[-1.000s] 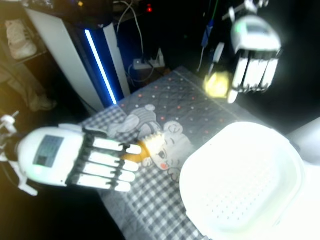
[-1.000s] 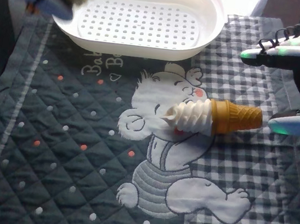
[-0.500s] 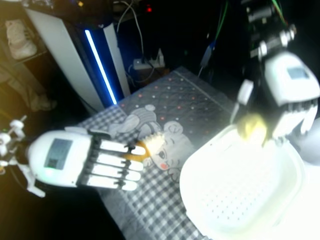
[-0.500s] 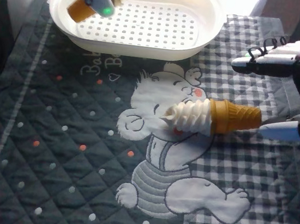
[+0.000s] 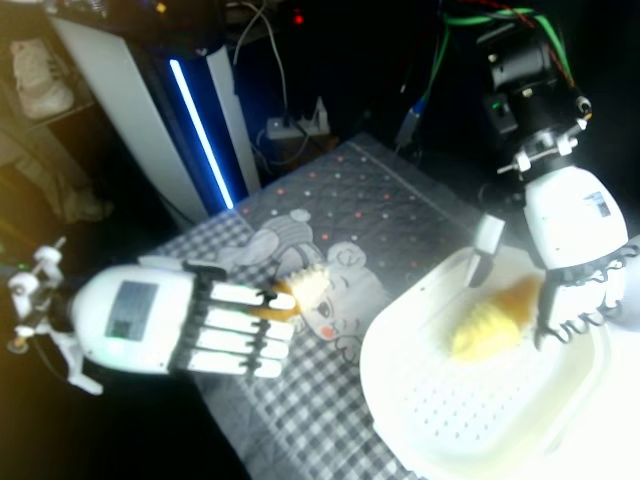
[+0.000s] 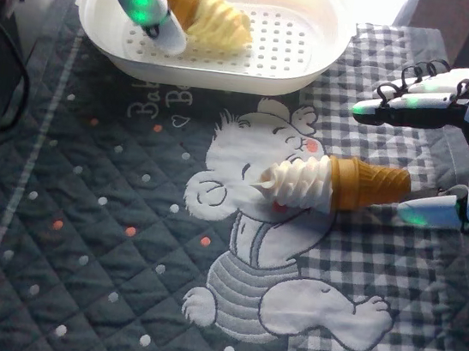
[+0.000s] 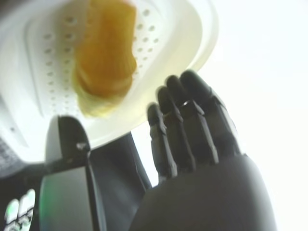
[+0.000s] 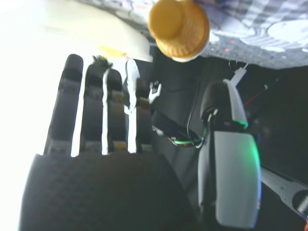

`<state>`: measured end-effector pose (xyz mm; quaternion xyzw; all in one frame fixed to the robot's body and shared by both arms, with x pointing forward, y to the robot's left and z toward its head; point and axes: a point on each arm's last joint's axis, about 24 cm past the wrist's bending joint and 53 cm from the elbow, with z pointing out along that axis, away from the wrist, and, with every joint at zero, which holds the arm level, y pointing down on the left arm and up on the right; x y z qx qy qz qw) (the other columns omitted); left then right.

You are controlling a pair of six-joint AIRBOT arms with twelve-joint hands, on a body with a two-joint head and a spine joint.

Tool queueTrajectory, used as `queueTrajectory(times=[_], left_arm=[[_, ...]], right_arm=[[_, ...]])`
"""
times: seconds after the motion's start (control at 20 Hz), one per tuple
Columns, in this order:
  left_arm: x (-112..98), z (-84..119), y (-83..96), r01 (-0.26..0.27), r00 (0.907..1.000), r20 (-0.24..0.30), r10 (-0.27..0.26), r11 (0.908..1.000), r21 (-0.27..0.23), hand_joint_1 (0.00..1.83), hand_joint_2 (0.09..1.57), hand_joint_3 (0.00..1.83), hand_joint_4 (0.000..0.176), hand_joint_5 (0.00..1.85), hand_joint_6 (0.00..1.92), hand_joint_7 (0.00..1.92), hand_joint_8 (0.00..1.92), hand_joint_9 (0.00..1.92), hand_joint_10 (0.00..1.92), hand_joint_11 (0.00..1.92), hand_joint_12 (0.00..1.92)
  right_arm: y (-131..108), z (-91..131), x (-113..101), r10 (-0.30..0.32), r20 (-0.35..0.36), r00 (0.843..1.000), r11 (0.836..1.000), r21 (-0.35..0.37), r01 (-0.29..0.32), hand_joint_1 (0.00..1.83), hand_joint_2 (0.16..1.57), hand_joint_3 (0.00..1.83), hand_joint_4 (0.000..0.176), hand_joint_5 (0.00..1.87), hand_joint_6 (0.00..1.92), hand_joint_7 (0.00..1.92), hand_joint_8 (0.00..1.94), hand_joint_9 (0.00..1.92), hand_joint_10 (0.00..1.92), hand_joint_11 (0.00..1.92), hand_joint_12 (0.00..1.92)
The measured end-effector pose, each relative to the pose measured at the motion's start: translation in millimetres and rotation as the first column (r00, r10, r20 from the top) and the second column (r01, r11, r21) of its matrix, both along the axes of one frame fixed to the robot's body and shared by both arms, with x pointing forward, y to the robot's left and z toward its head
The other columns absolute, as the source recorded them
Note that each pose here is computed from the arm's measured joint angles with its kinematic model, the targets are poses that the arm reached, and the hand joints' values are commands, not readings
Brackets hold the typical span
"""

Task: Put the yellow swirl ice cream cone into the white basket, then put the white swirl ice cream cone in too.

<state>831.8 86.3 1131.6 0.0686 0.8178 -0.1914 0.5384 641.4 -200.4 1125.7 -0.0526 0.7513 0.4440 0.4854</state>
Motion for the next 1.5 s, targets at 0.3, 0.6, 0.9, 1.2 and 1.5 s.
queueTrajectory(times=[0.3,0.6,0.9,1.2,1.5], left_arm=[[-52.6,76.7,3.2,0.171,0.9695,0.208,-0.129,0.9661,-0.194,0.71,0.91,0.0,0.106,0.37,0.0,0.38,0.0,0.43,0.0,0.17,0.91],[-139.7,83.0,17.9,0.331,0.924,0.294,-0.244,0.8949,-0.299,0.79,0.89,0.0,0.027,0.36,0.0,0.3,0.0,0.21,0.01,0.0,0.65],[-178.6,73.3,52.1,0.317,0.939,0.255,-0.23,0.8675,-0.383,0.79,0.82,0.0,0.036,0.39,0.0,0.38,0.01,0.35,0.02,0.0,0.86],[-182.1,77.1,53.0,0.32,0.9375,0.266,-0.224,0.8555,-0.407,0.81,0.84,0.0,0.035,0.38,0.0,0.38,0.0,0.34,0.0,0.0,0.81],[-194.3,64.6,83.4,0.248,0.9618,0.218,-0.165,0.862,-0.442,0.82,0.8,0.0,0.046,0.38,0.0,0.38,0.0,0.37,0.0,0.04,0.84]], right_arm=[[3.3,34.5,4.0,0.014,0.06,0.998,0.997,0.079,-0.019,0.73,1.01,0.0,0.094,0.31,0.0,0.25,0.0,0.21,0.0,0.22,0.01],[16.3,43.2,-4.0,0.088,0.068,0.994,0.991,0.094,-0.095,0.52,0.92,0.0,0.134,0.23,0.0,0.29,0.0,0.28,0.0,0.28,0.01],[12.8,28.6,-4.0,0.098,0.026,0.995,0.994,0.039,-0.099,0.71,0.88,0.0,0.035,0.22,0.01,0.24,0.0,0.25,0.01,0.29,0.04],[19.4,34.8,2.6,0.119,0.059,0.991,0.993,-0.02,-0.118,0.7,0.85,0.0,0.064,0.25,0.0,0.3,0.01,0.34,0.02,0.37,0.09],[102.0,28.3,-12.4,0.329,0.081,0.941,0.943,-0.089,-0.322,0.71,0.83,0.0,0.082,0.25,0.01,0.35,0.01,0.42,0.02,0.1,1.07]])
